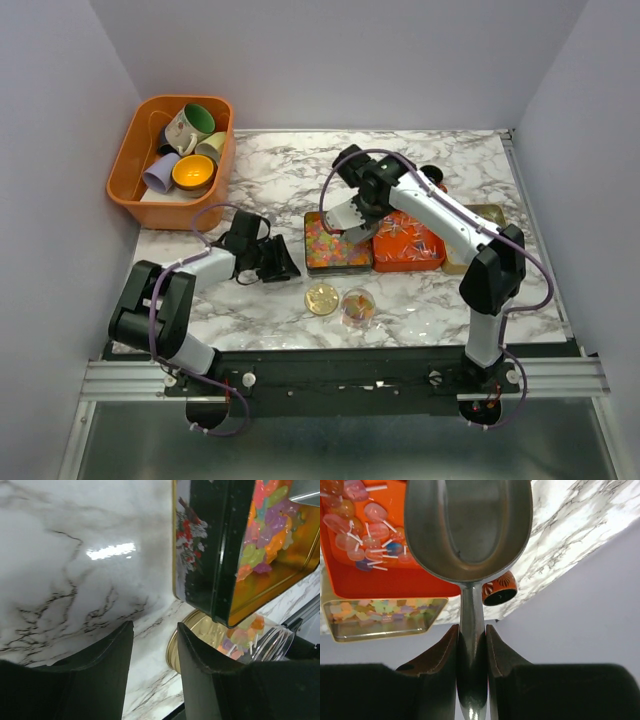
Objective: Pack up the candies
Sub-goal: Scoop the fake candies from the storage box.
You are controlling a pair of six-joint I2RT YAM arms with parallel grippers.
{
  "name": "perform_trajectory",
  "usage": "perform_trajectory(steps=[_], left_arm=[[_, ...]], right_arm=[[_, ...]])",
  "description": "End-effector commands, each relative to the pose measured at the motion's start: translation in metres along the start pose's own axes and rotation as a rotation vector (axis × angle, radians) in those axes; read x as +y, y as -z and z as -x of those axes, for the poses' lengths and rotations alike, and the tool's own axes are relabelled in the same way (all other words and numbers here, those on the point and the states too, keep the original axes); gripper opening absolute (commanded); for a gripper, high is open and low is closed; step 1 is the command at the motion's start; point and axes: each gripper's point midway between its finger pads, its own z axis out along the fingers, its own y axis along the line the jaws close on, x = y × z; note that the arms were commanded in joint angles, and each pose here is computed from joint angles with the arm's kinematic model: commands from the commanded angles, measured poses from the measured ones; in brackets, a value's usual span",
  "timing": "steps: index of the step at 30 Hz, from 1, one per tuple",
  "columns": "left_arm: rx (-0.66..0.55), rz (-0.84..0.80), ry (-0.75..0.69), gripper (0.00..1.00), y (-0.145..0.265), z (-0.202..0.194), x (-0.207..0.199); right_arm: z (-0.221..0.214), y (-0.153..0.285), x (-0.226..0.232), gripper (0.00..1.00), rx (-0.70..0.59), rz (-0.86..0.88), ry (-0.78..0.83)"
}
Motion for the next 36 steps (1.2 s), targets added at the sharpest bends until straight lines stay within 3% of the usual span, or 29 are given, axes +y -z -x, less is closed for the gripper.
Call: perform_trajectory(steps=[1,5,16,36], left_arm=[[-0.024,-0.046,-0.043,0.5,-0.007,0.0,-0.013],[-0.006,-0.059,-0.062,0.44,-0.013,-0.005,-0.015],[0.0,-0.117,-0.08,0.42,-0.016,-0.009,-0.026],[0.061,-0.272,-0.103,0.36,-0.026,-0.014,-0.049]], right_arm=[[-0.018,0.008,-0.009,0.01,0.185,-0.051,0.109],[-0.016,0.009,-0.021,0.01,0.257,-0.091,0.155],[0.009,-0.006,-0.024,0.01,0.359,-0.078,0.231],[0.07,-0.039,0.018,0.01,0.172,0.061,0.196]])
